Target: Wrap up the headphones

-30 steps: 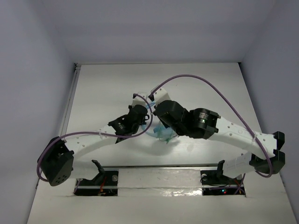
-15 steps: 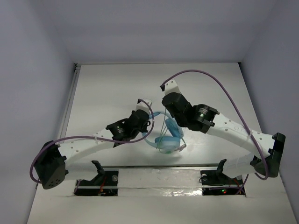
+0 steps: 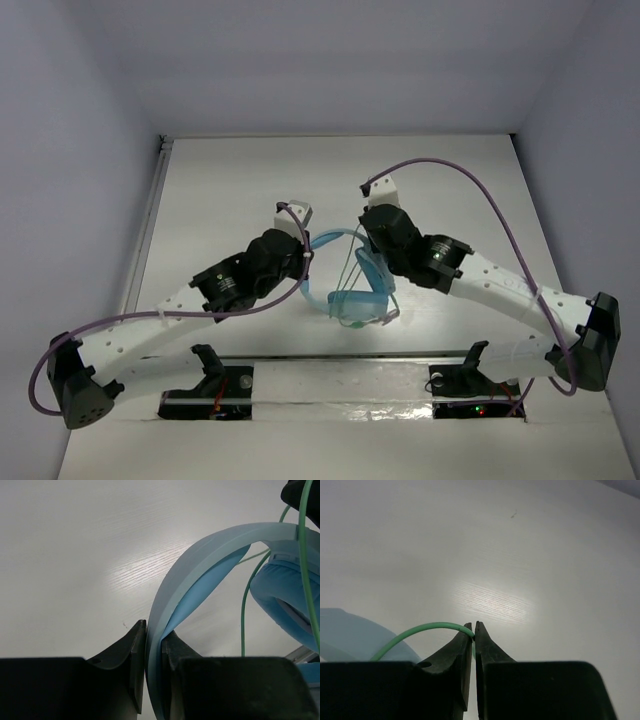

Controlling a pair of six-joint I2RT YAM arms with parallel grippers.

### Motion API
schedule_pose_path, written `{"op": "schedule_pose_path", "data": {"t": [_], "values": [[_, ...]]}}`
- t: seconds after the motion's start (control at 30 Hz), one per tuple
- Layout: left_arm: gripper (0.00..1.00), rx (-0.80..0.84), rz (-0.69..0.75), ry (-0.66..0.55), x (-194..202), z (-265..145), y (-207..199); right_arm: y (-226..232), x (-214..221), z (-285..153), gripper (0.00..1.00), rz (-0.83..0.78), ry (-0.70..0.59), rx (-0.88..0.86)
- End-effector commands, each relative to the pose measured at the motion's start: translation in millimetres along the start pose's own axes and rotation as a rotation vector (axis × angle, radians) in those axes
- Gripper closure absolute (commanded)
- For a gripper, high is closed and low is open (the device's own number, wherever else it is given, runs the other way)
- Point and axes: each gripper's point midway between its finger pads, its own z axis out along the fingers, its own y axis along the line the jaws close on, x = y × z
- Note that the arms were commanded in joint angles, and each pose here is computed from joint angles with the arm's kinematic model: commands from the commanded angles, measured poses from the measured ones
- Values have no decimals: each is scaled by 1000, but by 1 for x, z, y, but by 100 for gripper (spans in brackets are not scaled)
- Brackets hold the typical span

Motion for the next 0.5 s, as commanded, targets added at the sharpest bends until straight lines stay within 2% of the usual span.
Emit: {"op": "schedule_pose_path", "data": {"t": [0.0, 0.13, 0.27, 0.47], "values": [[100, 147, -103, -147, -57, -21, -31, 9, -33, -7, 89, 162, -122, -78], [100, 145, -141, -188, -68, -27, -23, 5, -43, -17, 82, 235, -175, -116], [100, 156, -180, -219, -78, -34, -14, -10, -54, -27, 81, 316, -238, -139], [100, 194, -200, -271, -101, -47, -13, -2, -57, -33, 80, 370, -298, -243]]}}
